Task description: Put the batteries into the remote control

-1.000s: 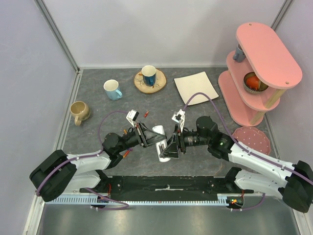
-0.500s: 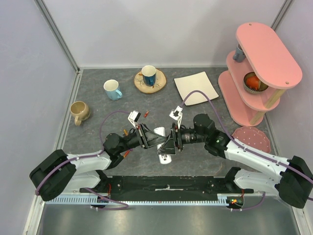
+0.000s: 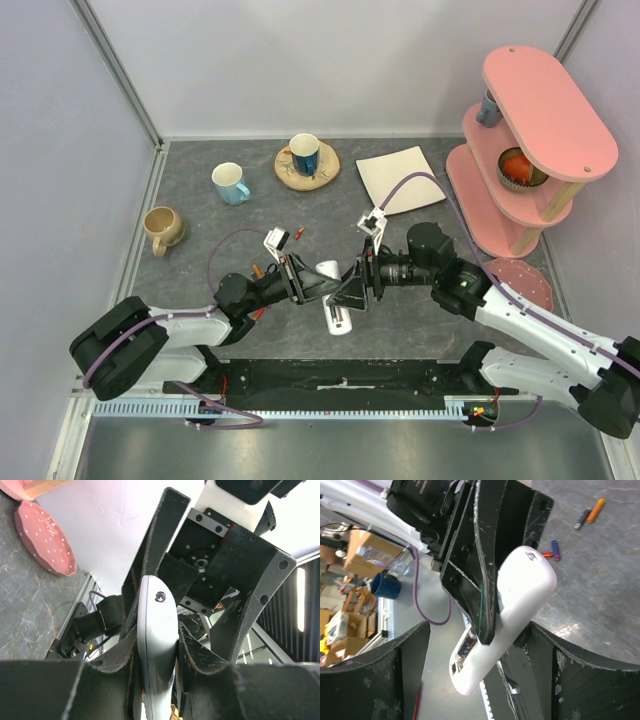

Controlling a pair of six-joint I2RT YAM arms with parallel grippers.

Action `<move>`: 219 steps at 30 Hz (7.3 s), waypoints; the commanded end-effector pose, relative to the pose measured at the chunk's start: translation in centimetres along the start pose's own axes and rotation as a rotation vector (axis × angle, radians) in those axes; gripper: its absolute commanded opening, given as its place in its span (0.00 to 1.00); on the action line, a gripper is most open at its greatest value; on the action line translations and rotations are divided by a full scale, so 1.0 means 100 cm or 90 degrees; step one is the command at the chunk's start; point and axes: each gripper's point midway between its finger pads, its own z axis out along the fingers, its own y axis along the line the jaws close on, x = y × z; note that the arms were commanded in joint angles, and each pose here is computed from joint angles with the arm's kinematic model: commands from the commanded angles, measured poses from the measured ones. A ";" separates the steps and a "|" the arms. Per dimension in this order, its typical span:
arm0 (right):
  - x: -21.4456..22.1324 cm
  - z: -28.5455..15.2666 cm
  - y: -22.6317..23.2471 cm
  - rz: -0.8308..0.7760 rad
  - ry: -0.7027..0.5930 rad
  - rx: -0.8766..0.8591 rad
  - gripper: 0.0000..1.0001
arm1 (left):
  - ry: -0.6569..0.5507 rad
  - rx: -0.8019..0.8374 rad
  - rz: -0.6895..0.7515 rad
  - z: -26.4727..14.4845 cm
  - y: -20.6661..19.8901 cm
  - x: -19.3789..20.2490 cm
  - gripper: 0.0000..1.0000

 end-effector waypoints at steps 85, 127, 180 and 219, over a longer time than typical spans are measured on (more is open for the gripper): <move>0.056 0.069 -0.246 0.117 0.018 0.749 0.77 | -0.158 -0.112 0.119 -0.096 0.031 -0.031 0.02; 0.058 0.009 -0.231 0.222 -0.054 0.774 0.35 | -0.139 -0.055 0.155 -0.091 0.015 -0.028 0.02; 0.035 0.004 -0.226 -0.259 0.327 0.565 0.47 | -0.129 -0.081 0.165 -0.090 0.014 -0.028 0.02; 0.058 0.026 -0.263 -0.212 0.381 0.516 0.45 | -0.122 -0.084 0.159 -0.097 0.027 -0.019 0.02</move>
